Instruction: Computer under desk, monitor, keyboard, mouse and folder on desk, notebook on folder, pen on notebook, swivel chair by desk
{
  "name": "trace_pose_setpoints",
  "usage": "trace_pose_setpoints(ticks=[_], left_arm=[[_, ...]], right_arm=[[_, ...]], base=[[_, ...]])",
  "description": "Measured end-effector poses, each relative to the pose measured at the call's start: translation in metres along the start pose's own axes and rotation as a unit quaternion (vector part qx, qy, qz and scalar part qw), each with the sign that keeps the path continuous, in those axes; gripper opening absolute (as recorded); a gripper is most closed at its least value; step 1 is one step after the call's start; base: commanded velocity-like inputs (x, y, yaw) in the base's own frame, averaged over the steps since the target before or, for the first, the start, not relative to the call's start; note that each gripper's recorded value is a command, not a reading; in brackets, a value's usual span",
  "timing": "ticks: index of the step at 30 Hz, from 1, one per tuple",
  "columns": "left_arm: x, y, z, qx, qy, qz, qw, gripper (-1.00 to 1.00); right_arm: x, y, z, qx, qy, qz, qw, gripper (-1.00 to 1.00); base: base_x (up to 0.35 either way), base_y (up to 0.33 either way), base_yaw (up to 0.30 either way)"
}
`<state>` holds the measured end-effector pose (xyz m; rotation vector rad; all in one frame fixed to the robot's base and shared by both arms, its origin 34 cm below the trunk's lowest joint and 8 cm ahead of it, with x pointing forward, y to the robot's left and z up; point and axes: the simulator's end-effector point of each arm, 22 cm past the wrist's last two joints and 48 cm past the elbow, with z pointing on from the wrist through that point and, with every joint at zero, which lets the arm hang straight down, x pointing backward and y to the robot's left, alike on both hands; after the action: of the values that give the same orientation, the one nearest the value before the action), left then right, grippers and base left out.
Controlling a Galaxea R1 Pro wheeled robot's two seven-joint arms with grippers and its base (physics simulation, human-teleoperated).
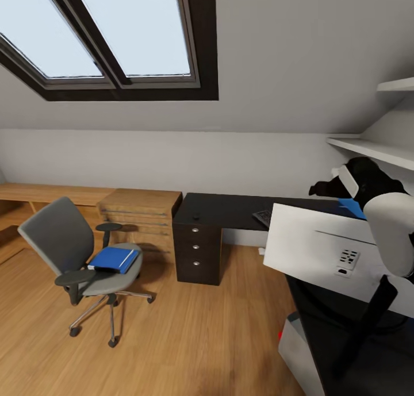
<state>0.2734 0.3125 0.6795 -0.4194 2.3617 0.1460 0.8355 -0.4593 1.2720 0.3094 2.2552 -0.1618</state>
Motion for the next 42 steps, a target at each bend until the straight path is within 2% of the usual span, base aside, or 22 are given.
trace_pose_setpoints(ticks=[14,42], left_arm=[[0.0,0.0002,0.0,0.0,0.0,0.0,1.0,1.0],[-0.0019,0.0012,0.0005,-0.003,-0.003,-0.001,1.0,1.0]], right_arm=[[0.0083,-0.0008,0.005,0.002,0.009,-0.001,1.0,1.0],[0.0093,-0.0056,0.0025,0.01,0.011,-0.006,0.9999,1.0]], base=[[0.124,0.173,0.0],[0.008,0.008,-0.04]])
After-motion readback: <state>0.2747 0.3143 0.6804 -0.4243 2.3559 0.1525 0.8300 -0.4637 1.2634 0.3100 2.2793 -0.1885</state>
